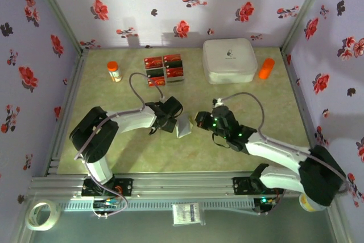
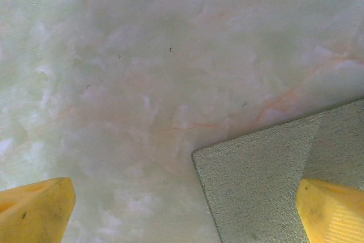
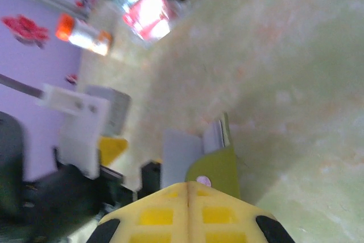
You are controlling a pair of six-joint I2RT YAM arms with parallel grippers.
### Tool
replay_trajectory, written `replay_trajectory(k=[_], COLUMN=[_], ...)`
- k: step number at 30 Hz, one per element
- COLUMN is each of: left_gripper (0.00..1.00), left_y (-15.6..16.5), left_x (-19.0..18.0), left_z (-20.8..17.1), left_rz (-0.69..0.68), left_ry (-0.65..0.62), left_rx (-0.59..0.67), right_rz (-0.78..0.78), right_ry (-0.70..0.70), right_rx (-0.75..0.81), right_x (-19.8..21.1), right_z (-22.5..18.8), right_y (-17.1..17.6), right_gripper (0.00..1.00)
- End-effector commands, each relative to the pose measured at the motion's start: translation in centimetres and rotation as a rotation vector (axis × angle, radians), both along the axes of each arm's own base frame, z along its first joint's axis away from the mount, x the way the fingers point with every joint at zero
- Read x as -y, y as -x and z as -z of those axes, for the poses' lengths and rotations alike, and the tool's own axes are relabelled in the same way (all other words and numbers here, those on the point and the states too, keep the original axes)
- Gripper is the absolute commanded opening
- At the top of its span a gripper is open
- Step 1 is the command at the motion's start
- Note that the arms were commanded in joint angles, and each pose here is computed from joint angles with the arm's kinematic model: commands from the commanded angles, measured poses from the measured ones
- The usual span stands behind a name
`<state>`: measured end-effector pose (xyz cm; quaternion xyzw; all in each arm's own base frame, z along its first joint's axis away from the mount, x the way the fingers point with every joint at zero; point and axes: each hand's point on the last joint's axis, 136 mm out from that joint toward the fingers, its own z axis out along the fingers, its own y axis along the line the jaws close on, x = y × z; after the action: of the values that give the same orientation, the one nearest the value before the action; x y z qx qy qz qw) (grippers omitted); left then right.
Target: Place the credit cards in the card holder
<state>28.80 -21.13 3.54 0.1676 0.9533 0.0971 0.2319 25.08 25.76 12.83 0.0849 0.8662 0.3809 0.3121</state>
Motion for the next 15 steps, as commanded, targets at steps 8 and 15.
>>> replay_trajectory(k=[8,15], left_gripper=[1.00,1.00], left_y=[-0.4,-0.4], left_x=[-1.0,-1.0], left_z=[-1.1,-1.0], left_rz=[0.005,0.007], left_ry=[-0.018,-0.015], left_rx=[0.047,0.053], right_rz=[-0.174,-0.120], right_ry=[0.056,0.115], right_rx=[0.008,-0.014], right_x=[-5.7,-5.4], right_z=[0.4,2.9], right_y=[1.0,-0.3], right_gripper=[0.00,0.00])
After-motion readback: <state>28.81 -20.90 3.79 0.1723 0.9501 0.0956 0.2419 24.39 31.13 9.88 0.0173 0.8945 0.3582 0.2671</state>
